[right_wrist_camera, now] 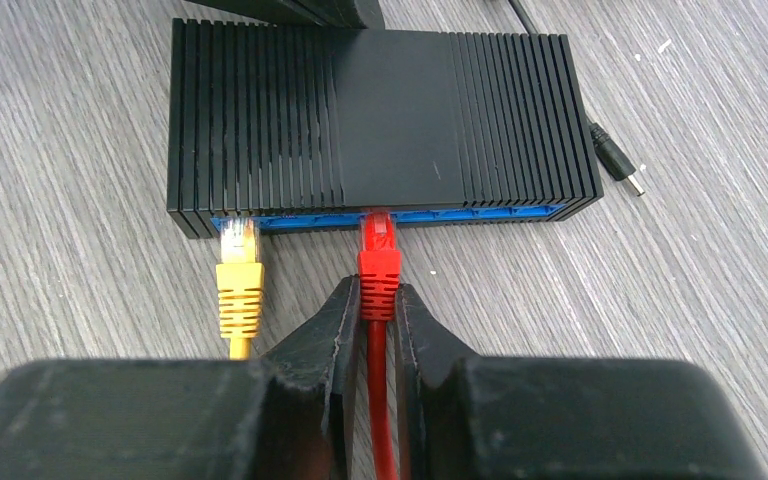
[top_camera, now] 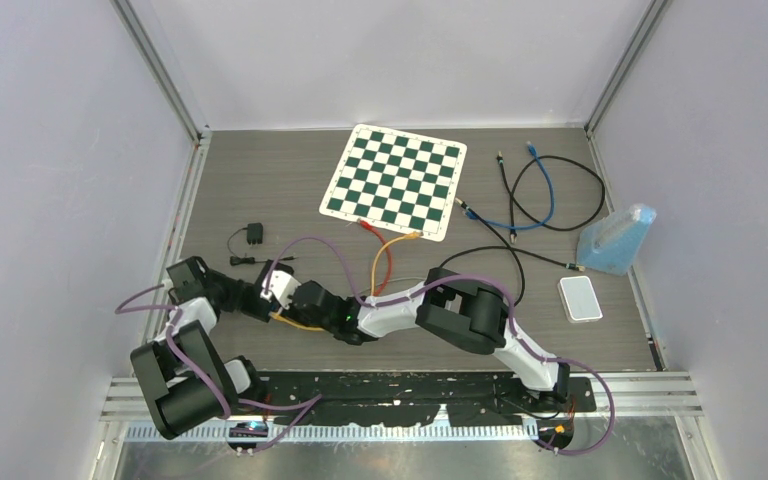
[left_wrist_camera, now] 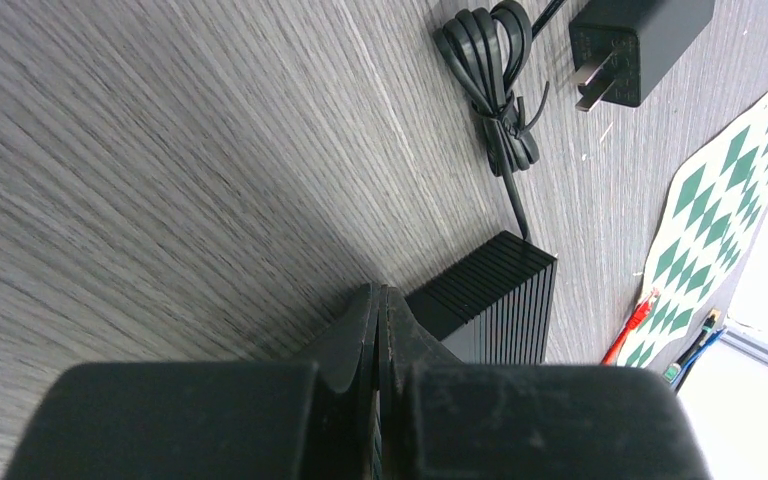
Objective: Insert the plug into the switch port
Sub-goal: Insert the connector into the switch port.
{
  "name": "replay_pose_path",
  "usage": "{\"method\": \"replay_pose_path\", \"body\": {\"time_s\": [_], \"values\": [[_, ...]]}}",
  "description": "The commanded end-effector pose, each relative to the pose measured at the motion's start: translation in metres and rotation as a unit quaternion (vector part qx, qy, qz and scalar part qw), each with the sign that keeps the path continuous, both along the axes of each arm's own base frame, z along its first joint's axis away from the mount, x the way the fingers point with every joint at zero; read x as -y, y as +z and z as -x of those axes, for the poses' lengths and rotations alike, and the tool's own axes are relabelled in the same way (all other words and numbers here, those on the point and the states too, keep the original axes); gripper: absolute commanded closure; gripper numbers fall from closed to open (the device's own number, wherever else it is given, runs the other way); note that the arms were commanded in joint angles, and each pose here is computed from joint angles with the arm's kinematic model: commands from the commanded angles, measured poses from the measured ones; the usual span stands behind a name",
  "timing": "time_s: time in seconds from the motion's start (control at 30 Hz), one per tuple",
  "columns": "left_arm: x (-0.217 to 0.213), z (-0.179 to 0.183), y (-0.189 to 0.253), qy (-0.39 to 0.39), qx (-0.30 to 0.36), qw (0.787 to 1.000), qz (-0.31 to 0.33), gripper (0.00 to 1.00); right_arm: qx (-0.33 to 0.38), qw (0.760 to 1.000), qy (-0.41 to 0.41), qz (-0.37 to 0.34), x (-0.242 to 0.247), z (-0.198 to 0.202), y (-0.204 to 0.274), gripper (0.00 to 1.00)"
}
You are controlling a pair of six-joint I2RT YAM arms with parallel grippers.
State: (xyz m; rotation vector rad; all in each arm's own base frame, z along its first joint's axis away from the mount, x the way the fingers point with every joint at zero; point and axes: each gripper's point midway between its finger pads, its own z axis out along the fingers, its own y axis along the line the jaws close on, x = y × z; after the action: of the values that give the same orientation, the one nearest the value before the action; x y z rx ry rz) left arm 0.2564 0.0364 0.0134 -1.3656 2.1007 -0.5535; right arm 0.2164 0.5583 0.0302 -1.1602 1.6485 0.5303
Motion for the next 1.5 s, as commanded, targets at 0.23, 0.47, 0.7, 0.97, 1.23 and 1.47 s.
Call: {"method": "replay_pose_path", "body": {"time_s": [0.23, 0.47, 0.7, 0.97, 1.23, 1.47], "values": [[0.062, 0.050, -0.001, -0.067, -0.108, 0.984, 0.128, 0.86, 0.021, 0.994, -0.012, -0.104, -0.006, -0.002, 0.052, 0.95], [0.051, 0.041, 0.010, -0.067, -0.106, 0.987, 0.105, 0.59, 0.006, 0.996, -0.043, -0.077, 0.007, -0.005, 0.044, 0.95], [0.040, 0.041, 0.016, -0.063, -0.109, 0.990, 0.067, 0.26, -0.008, 0.995, -0.067, -0.069, 0.012, -0.006, 0.036, 0.95], [0.023, 0.036, 0.028, -0.049, -0.096, 0.994, 0.020, 0.16, -0.038, 0.991, -0.110, -0.065, 0.008, -0.004, 0.035, 0.95], [0.012, 0.032, 0.043, -0.052, -0.066, 0.996, -0.031, 0.19, -0.061, 0.983, -0.156, -0.080, 0.011, -0.004, 0.054, 0.76], [0.005, 0.029, 0.066, -0.075, -0.019, 0.993, -0.087, 0.19, -0.053, 0.983, -0.143, -0.101, 0.041, 0.002, 0.105, 0.49]]}}
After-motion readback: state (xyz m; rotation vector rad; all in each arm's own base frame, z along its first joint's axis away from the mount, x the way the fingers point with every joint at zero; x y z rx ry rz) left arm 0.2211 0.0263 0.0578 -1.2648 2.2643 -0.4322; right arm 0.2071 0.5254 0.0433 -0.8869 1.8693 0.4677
